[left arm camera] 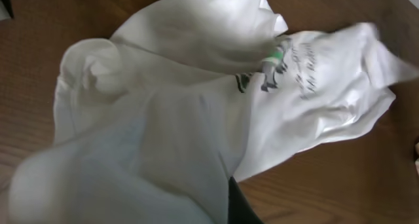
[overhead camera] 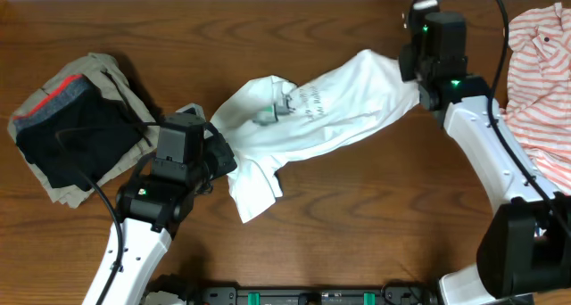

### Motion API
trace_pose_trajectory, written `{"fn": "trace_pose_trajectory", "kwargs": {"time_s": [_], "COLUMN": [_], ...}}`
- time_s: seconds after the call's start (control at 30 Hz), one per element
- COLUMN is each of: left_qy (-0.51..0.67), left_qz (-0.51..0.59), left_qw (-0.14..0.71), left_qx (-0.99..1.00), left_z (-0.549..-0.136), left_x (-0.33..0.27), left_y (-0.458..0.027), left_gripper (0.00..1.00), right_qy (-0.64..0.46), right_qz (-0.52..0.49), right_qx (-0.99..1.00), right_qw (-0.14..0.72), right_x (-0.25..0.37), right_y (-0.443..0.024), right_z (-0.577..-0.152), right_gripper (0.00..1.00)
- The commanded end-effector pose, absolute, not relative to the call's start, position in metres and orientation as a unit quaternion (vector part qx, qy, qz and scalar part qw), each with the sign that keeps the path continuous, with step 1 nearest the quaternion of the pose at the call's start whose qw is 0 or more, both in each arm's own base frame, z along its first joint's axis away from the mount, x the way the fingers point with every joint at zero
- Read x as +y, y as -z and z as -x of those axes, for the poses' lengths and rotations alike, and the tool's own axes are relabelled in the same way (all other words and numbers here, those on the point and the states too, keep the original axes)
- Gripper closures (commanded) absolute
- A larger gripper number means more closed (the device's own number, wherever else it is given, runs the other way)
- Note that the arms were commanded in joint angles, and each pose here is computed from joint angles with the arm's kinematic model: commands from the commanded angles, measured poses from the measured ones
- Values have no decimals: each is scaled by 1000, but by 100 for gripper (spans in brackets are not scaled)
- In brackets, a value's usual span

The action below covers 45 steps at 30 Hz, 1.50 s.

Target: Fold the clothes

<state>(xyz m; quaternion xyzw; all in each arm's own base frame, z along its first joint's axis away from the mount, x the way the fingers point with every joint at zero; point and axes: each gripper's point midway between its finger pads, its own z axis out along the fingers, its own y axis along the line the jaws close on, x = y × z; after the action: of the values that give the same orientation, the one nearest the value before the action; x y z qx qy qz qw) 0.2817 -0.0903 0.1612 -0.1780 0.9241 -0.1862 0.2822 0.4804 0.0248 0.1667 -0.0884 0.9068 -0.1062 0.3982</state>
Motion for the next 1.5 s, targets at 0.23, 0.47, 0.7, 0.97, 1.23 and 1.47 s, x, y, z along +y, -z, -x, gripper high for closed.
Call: {"fn": "trace_pose_trajectory", "kwargs": {"time_s": [0.23, 0.47, 0.7, 0.97, 1.23, 1.47], "left_qy": [177, 177, 177, 176, 176, 176], "left_qz": [179, 179, 179, 179, 179, 179], "left_qw": [290, 290, 290, 290, 289, 289], "left_qx": [923, 923, 923, 924, 924, 924], "left_z": [-285, -285, -285, -285, -285, -285], "left_x": [-86, -86, -86, -86, -86, -86], "left_y": [-163, -163, -163, -163, -163, -163], "left_gripper": [94, 93, 93, 93, 93, 93], "right_qy": [86, 79, 55, 62, 66, 65], "right_qz": [95, 87, 132, 217, 215, 176], "right_qx": [974, 978, 974, 958, 952, 960], "right_qw": [186, 173, 173, 178, 206, 209], "right_x": [6, 8, 19, 22, 22, 12], "right_y": [-49, -15, 6, 11, 8, 23], "right_z": [-411, -418, -426, -432, -446, -452], "right_gripper": [39, 34, 27, 23, 31, 34]}}
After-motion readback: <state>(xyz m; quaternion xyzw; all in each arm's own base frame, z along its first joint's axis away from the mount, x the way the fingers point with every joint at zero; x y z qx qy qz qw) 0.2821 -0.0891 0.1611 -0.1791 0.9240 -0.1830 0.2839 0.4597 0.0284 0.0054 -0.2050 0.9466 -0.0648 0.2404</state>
